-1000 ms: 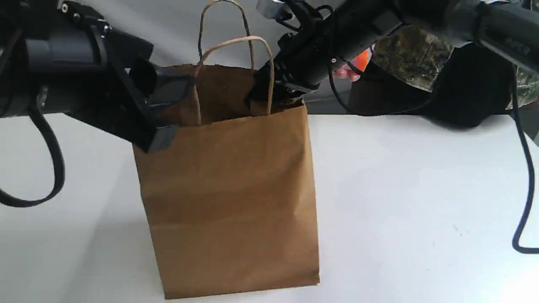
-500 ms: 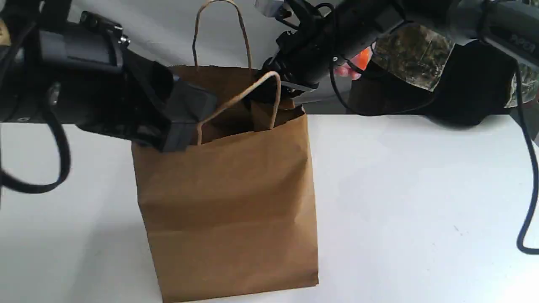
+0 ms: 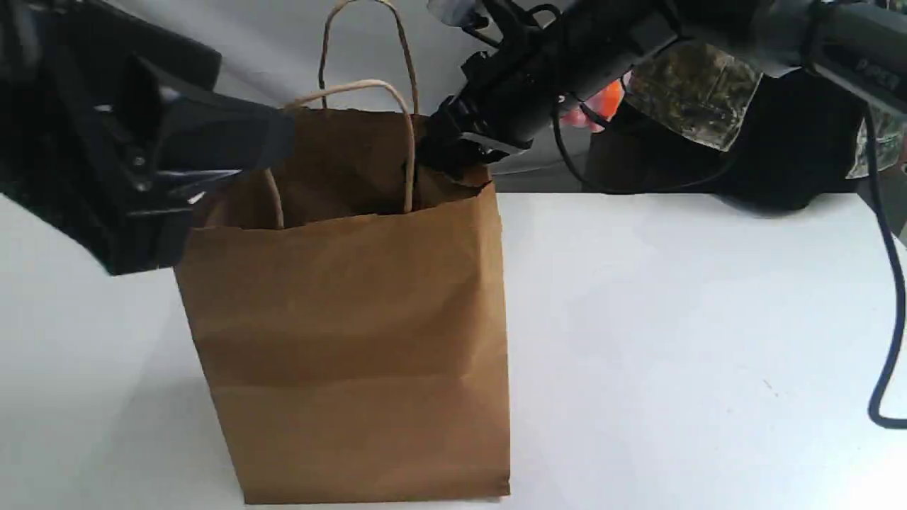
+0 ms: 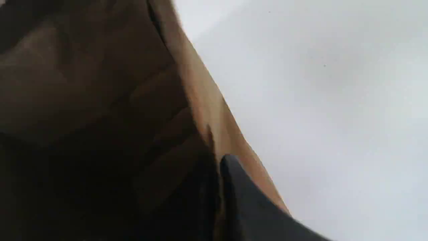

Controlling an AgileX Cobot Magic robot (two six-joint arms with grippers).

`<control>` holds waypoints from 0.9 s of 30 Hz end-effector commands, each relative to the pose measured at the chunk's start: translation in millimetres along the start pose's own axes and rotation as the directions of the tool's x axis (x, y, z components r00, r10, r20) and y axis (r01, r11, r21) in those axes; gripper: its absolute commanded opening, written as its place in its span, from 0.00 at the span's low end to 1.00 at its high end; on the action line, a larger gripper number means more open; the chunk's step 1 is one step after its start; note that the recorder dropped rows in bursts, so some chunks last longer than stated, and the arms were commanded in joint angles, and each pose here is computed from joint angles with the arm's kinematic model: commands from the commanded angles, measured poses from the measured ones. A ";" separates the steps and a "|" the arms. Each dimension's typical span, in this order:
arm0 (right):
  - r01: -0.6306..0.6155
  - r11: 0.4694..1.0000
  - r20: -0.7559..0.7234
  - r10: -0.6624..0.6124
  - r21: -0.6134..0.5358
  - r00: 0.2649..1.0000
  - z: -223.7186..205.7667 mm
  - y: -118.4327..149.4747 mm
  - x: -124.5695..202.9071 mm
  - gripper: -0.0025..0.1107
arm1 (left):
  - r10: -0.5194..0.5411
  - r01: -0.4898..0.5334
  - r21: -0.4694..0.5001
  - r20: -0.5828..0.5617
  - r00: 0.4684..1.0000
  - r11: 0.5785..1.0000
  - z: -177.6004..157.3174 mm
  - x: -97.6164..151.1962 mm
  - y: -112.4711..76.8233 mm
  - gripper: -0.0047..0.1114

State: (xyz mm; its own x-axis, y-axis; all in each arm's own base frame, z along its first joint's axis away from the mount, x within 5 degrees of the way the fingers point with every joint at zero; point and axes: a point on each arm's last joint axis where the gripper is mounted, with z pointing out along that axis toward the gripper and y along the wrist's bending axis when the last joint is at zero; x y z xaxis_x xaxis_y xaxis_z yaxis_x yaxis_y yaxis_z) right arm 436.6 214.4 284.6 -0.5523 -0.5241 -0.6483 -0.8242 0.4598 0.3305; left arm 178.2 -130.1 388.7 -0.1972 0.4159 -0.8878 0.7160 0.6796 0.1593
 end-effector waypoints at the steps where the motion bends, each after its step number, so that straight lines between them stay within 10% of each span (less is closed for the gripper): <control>1: -0.007 1.000 0.002 0.007 -0.023 1.000 -3.4 6.3 -1.3 0.02 | 0.016 -0.015 0.034 -0.047 0.999 0.999 28.5 8.1 0.7 0.52; 8: 0.011 1.000 0.004 -0.011 -0.004 1.000 -10.4 9.9 -3.8 0.02 | -0.007 0.009 0.122 -0.016 1.000 0.992 55.1 7.9 -4.0 0.50; 14: -0.054 0.998 -0.026 0.055 0.034 0.998 -10.5 6.6 -0.9 0.02 | 0.017 -0.021 0.051 0.078 0.997 0.998 51.2 -9.7 4.1 0.03; 27: -0.236 0.960 -0.065 0.248 0.150 0.967 -14.0 -0.5 4.9 0.02 | 0.121 -0.120 0.041 -0.016 0.993 0.992 103.1 -79.1 33.3 0.04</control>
State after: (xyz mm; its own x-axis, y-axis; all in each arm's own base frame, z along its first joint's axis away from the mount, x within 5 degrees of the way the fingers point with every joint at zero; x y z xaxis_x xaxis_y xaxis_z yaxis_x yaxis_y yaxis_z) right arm 435.8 201.8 283.8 -0.7467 -0.4451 -0.4943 -0.6444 0.6683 0.3717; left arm 281.4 -199.9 412.9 -0.1208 0.5159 -0.8481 0.7656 0.5922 0.2513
